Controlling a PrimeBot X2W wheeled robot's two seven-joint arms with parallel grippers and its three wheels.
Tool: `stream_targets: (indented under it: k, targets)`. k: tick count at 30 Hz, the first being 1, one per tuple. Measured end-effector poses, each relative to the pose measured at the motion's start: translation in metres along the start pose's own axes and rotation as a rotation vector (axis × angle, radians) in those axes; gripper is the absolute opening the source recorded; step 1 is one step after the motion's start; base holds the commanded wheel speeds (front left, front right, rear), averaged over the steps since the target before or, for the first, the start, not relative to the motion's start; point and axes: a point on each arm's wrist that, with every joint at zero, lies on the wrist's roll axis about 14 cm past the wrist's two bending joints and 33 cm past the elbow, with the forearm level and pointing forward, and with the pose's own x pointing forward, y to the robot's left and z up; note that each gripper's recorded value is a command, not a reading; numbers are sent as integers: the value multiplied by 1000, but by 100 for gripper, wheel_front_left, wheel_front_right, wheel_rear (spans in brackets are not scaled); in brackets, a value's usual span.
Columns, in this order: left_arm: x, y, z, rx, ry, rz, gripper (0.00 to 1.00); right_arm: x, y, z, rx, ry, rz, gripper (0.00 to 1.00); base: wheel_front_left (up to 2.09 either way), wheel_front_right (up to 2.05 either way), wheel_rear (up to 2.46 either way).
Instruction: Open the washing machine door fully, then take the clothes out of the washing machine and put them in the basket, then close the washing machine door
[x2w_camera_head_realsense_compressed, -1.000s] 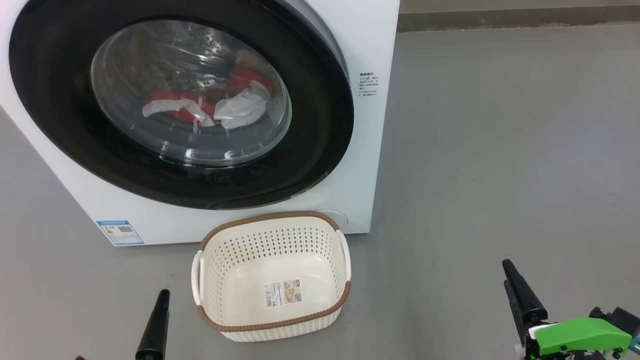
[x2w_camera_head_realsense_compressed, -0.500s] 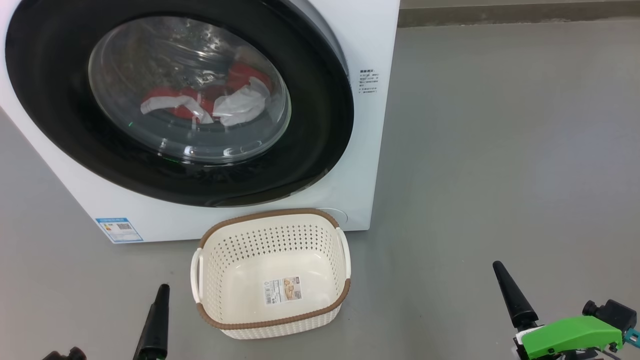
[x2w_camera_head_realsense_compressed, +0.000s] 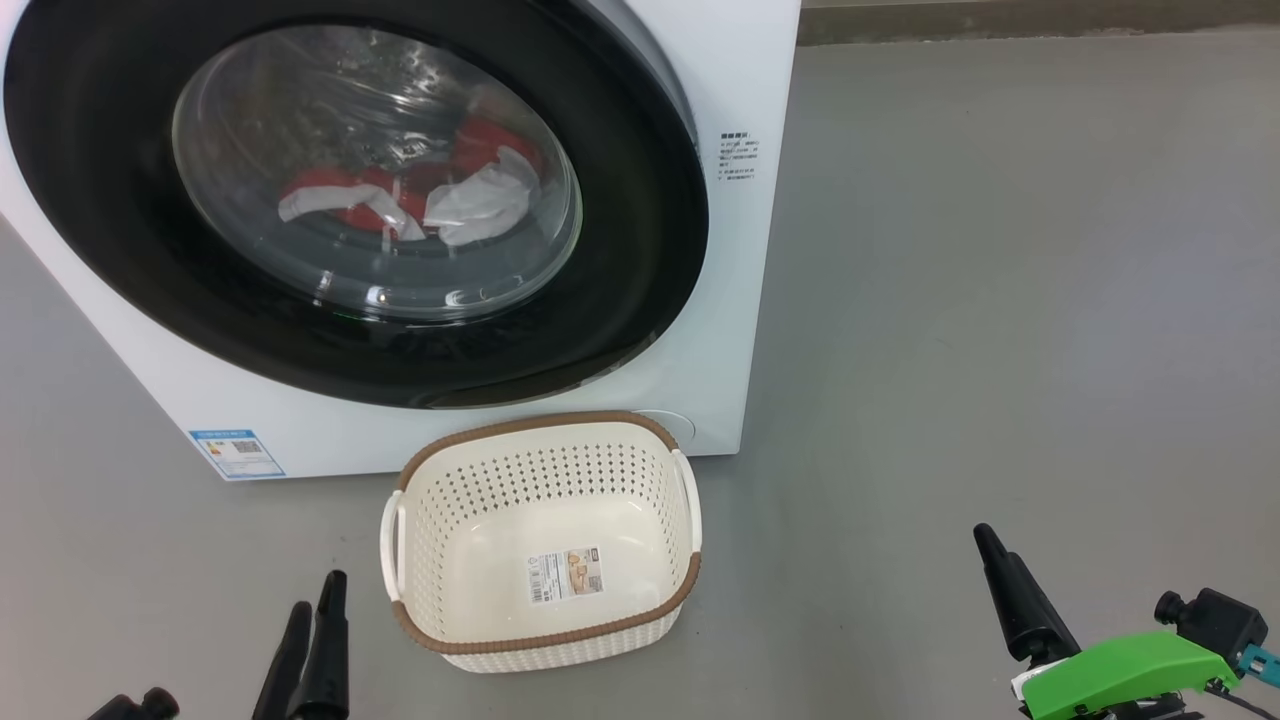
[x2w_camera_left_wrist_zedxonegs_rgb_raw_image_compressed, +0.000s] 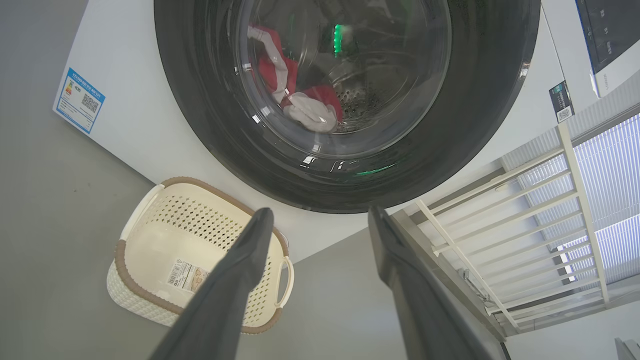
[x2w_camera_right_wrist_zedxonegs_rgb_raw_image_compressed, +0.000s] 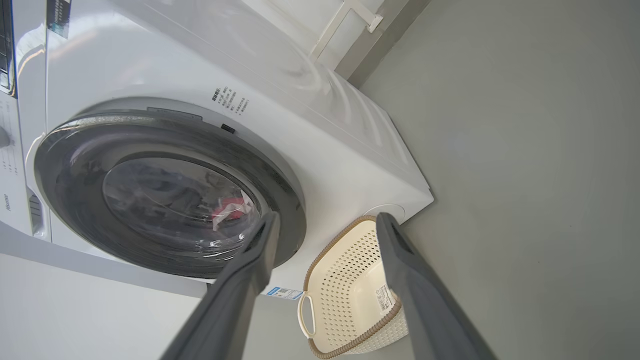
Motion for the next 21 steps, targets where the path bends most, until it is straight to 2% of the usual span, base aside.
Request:
stream_targets:
  k: [21]
  targets:
    - [0,-12,2,311,-24,-53,100,1,5,-2,-301,5,39,100,0,0,0]
